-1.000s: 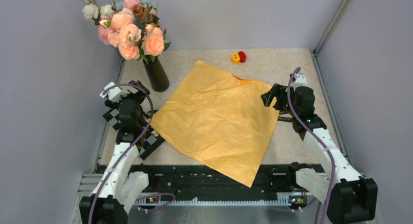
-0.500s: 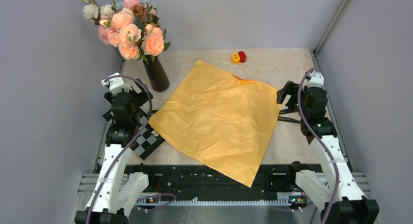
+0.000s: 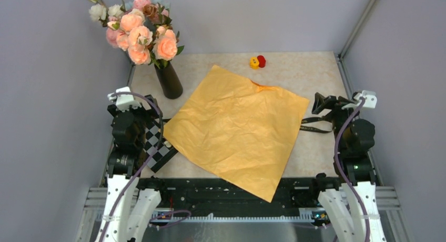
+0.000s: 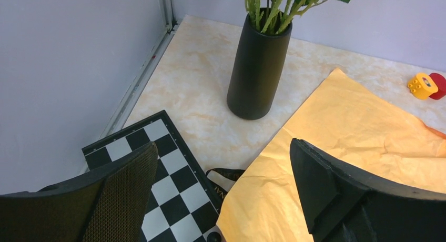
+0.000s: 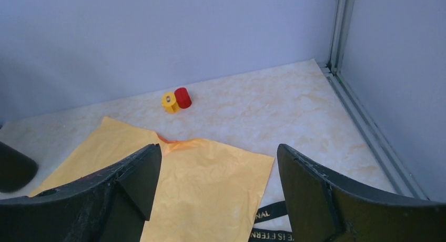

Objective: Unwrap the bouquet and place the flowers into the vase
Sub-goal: Reset both arms

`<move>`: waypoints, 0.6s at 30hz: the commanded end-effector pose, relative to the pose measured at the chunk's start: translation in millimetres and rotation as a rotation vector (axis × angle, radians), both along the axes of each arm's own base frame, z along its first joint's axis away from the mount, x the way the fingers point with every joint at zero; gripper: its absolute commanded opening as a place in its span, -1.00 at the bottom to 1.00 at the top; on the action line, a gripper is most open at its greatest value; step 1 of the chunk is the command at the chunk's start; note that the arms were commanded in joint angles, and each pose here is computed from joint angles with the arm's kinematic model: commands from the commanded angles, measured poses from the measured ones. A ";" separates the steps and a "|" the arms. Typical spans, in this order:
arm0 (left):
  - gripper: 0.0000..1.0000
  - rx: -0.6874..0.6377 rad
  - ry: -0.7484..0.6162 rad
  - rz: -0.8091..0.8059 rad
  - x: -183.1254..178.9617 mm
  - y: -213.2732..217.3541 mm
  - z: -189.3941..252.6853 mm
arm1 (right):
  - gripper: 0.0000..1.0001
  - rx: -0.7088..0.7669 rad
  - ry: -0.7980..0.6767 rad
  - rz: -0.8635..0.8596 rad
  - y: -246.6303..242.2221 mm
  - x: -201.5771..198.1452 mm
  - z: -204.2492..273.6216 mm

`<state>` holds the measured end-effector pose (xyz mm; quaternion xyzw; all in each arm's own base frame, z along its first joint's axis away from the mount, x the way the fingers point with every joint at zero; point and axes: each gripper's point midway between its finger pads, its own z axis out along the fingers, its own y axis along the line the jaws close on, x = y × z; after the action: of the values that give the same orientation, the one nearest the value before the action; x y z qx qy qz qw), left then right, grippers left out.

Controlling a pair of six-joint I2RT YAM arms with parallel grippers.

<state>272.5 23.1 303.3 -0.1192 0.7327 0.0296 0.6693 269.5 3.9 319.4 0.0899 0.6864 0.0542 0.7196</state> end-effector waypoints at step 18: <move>0.97 0.043 -0.048 0.023 -14.6 7.4 0.4 | 0.66 0.019 -0.064 -0.051 -10.2 -11.5 -0.4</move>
<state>258.0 26.5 293.4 -0.1121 0.7293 0.0409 0.6737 257.2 -2.8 309.3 0.1038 0.6731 0.0458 0.7308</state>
